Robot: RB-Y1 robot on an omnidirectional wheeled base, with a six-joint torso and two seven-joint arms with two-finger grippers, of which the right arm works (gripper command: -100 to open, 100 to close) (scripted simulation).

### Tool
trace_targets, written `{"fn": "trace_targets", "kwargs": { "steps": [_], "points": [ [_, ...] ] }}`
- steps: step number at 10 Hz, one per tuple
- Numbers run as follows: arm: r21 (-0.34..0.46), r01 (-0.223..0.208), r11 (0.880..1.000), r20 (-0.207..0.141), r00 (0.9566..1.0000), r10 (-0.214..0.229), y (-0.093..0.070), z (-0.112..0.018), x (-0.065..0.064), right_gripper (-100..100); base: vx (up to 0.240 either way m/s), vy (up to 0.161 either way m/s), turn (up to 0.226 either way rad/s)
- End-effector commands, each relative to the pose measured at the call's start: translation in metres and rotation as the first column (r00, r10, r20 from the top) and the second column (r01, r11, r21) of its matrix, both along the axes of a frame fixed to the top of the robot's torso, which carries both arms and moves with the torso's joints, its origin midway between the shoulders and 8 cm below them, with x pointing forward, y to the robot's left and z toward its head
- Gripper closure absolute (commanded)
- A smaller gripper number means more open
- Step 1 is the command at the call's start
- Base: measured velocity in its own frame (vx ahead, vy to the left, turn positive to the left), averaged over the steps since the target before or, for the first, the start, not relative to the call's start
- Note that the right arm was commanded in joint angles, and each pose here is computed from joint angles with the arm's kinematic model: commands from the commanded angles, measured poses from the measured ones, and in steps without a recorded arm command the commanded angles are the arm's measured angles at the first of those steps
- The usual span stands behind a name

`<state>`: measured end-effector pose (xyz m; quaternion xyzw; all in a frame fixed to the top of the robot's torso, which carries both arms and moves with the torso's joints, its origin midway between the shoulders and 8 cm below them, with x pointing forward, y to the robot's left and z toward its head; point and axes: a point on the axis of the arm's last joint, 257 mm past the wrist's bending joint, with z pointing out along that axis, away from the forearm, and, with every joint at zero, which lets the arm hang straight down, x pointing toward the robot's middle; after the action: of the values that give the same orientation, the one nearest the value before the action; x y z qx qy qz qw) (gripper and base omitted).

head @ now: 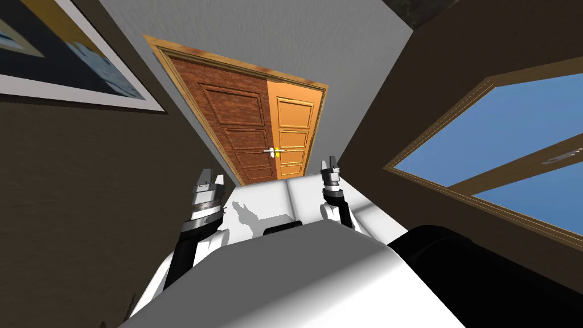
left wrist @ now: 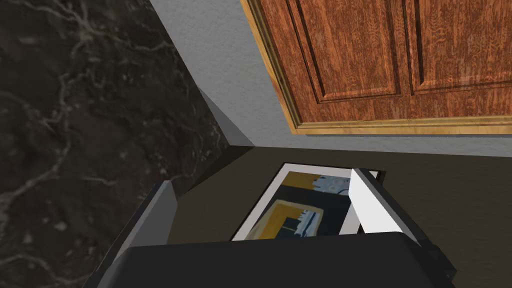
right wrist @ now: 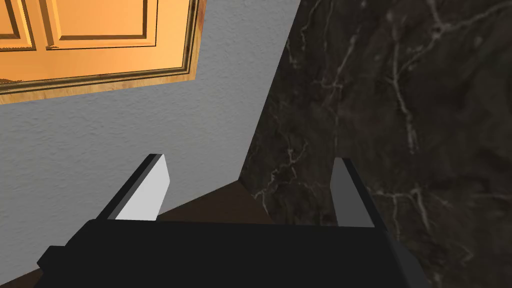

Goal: Pull the door open

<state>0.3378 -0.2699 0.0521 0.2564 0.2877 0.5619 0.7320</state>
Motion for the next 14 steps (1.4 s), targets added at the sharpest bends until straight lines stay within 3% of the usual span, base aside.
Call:
{"fn": "trace_targets", "kwargs": {
  "steps": [1, 4, 8, 13, 14],
  "points": [
    [-0.002, -0.008, 1.000, -0.029, 0.9996, 0.008, -0.001, -0.012, 0.009, -100, 0.111, 0.020, 0.056],
    [-0.001, -0.018, 1.000, -0.073, 0.9971, 0.018, -0.005, -0.030, 0.022, -100, 0.184, 0.060, 0.054],
    [0.004, -0.028, 1.000, -0.134, 0.9906, 0.028, -0.010, -0.056, 0.038, -100, 0.146, 0.051, 0.048],
    [0.018, -0.034, 0.999, -0.207, 0.9776, 0.037, -0.020, -0.089, 0.057, -100, 0.136, 0.036, 0.045],
    [0.023, -0.035, 0.999, -0.229, 0.9726, 0.039, -0.023, -0.099, 0.062, -100, 0.156, 0.031, 0.057]
  ]
}}
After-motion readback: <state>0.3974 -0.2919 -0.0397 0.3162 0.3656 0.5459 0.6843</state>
